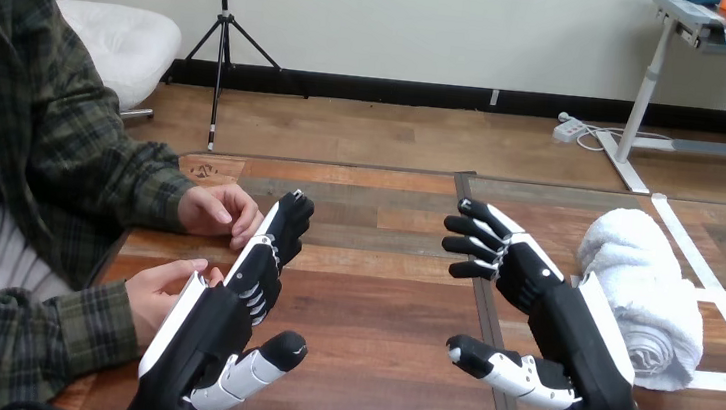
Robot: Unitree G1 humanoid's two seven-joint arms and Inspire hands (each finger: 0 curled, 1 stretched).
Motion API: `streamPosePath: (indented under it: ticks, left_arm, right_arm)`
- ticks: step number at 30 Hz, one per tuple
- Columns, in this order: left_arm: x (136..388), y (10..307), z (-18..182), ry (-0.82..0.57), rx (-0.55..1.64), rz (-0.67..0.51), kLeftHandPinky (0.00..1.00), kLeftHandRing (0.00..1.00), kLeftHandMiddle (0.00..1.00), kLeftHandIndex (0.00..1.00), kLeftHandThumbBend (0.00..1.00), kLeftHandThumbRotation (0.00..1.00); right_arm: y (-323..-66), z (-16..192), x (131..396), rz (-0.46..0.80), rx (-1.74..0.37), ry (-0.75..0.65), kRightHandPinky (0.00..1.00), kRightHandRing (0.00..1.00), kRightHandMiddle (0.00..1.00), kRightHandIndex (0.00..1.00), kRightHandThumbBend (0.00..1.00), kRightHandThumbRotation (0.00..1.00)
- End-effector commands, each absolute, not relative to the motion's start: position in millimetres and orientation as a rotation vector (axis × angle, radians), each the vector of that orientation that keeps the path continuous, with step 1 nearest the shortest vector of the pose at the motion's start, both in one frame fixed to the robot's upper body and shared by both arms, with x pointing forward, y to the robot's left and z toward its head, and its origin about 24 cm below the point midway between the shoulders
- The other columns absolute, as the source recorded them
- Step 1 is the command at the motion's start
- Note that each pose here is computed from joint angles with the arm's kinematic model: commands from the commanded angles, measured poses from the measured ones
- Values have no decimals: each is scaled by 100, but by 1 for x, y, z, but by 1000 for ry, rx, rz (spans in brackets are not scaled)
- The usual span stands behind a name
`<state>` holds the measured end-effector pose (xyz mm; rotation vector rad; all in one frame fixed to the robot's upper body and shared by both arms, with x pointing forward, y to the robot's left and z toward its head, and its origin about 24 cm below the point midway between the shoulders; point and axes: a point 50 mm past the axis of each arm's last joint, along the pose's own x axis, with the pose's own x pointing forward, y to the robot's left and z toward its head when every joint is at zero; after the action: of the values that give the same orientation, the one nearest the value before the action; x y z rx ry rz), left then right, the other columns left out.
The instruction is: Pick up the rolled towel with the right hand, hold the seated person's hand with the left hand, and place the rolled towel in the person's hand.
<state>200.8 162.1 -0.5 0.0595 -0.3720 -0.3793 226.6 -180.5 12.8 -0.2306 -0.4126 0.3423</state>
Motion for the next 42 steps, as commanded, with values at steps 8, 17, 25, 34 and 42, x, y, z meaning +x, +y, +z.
streamPosePath:
  ticks: [8, 17, 25, 34, 42]
  left_arm:
    - [211, 161, 17, -460, 75, -380, 100, 100, 100, 100, 100, 78]
    - [210, 161, 17, -462, 77, -370, 100, 100, 100, 100, 100, 79]
    - [210, 160, 18, -460, 83, -366, 100, 100, 100, 100, 100, 80]
    - [210, 159, 18, -458, 93, -367, 100, 100, 100, 100, 100, 81]
    - [210, 158, 15, -449, 87, -360, 100, 100, 100, 100, 100, 82]
  right_arm:
    - [-180, 24, 233, 340, -247, -471, 74, 82, 87, 89, 96, 63]
    - [-179, 25, 234, 338, -242, -472, 74, 82, 86, 89, 97, 63]
    - [-179, 27, 235, 341, -247, -478, 74, 82, 86, 89, 98, 64]
    - [-182, 32, 237, 311, -283, -472, 74, 83, 86, 89, 99, 64]
    - [-187, 44, 243, 218, -362, -437, 78, 84, 85, 89, 100, 65]
